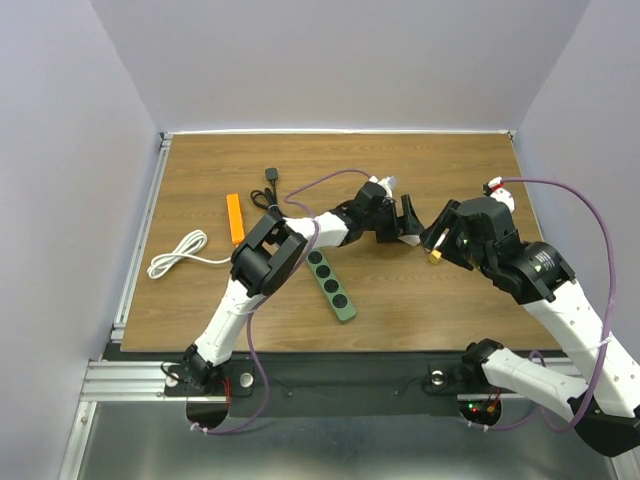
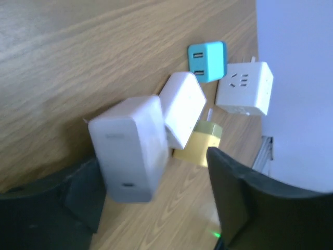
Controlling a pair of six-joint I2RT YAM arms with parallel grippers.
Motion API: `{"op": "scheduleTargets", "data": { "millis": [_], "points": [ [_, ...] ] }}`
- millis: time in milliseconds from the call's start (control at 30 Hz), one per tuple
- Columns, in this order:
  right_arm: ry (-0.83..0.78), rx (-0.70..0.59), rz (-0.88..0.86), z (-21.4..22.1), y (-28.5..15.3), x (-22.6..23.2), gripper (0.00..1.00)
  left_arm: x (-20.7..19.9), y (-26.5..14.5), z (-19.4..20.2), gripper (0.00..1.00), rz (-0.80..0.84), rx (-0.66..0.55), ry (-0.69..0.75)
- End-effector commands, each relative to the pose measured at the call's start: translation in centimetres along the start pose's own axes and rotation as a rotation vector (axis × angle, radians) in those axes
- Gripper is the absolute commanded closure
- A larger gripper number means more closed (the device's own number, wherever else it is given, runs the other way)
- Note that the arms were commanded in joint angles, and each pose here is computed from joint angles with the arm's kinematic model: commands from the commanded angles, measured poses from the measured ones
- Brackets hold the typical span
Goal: Pull the plug off the socket
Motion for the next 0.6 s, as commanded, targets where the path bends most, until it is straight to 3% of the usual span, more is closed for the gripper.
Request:
{"op": "scheduleTargets", "data": {
  "millis": [0, 100, 167, 267, 300, 367, 433, 567],
  "points": [
    [-0.004, -0.051, -0.003, -1.3, -1.2, -0.2, 0.29, -5.7, -2.3, -2.9, 0.01, 0.131, -0.108, -0.002],
    [-0.009, -0.048, -0.005, -1.3, -1.2, -0.2, 0.28, -4.2, -4.3, -3.9, 0.01, 0.063, -0.198, -0.011],
    [-0.016, -0.041, -0.003, -1.1, -1.0, -0.1, 0.25, -5.8, -6.7, -4.9, 0.01, 0.063, -0.265, 0.018],
    [-0.024, -0.026, 0.001, -0.9, -0.6, -0.1, 0.22, -6.7, -10.3, -6.3, 0.01, -0.055, -0.38, 0.043],
    [-0.03, -0.021, 0.001, -0.8, -0.6, 0.0, 0.2, -6.4, -12.4, -7.0, 0.01, -0.179, -0.445, 0.03],
    [-0.038, -0.013, 0.003, -0.6, -0.4, 0.0, 0.16, -4.5, -15.0, -6.8, 0.01, -0.373, -0.503, 0.015],
    [-0.043, -0.003, 0.01, -0.3, 0.0, -0.1, 0.14, -4.5, -17.3, -5.9, 0.01, -0.431, -0.535, 0.006],
    [-0.061, 0.037, 0.019, 0.5, 1.1, 0.1, 0.09, -0.5, -19.5, -2.9, 0.01, -0.624, -0.546, -0.051]
  ]
}}
Point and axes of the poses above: each gripper's point midway between its finger pads, its own y axis out along the fingers, its own x axis along the line the jaws close on, z = x × y, the point moved 3 cm from there along -y, back along the fingers, and after that the axes turned 13 degrees about -y, right-handed, at the moved point
